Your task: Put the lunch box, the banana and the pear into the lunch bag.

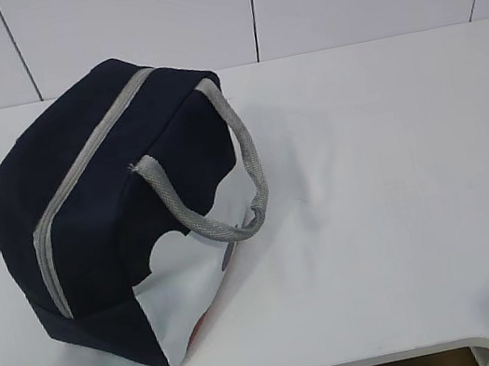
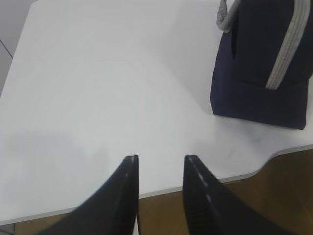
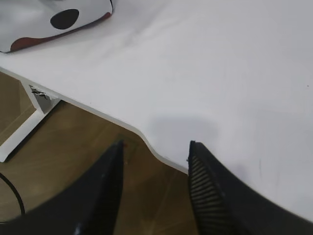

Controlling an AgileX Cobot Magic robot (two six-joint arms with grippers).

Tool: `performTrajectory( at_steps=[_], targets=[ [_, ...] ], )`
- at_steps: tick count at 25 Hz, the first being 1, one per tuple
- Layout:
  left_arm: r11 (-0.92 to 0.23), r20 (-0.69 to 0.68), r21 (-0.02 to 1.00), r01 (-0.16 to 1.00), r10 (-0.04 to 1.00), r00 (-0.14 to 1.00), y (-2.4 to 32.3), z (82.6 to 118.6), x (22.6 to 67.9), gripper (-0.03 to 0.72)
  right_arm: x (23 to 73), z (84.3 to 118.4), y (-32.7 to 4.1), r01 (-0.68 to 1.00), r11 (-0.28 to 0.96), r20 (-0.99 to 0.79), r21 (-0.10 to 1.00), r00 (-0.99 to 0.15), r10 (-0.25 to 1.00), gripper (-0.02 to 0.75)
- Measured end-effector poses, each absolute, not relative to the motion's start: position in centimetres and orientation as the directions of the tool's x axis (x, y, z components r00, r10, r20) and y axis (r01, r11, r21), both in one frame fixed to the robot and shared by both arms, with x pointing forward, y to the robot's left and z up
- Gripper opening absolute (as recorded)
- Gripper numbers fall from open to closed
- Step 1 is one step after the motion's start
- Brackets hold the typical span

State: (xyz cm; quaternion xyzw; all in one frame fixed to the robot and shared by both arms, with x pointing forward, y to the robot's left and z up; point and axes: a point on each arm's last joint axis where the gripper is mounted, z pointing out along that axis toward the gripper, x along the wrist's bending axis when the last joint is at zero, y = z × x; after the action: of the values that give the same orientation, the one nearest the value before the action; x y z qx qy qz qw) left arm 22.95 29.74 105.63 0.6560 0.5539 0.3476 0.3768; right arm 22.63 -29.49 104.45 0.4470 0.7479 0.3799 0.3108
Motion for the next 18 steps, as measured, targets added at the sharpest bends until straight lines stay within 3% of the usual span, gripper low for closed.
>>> performTrajectory(
  at_steps=[18],
  targets=[
    [-0.102, 0.039, 0.879, 0.465, 0.989, 0.145, 29.74, 105.63, 22.95, 0.234, 22.67, 104.44, -29.6, 0.435, 0.314, -0.134, 0.844, -0.396, 0.909, 0.363]
  ],
)
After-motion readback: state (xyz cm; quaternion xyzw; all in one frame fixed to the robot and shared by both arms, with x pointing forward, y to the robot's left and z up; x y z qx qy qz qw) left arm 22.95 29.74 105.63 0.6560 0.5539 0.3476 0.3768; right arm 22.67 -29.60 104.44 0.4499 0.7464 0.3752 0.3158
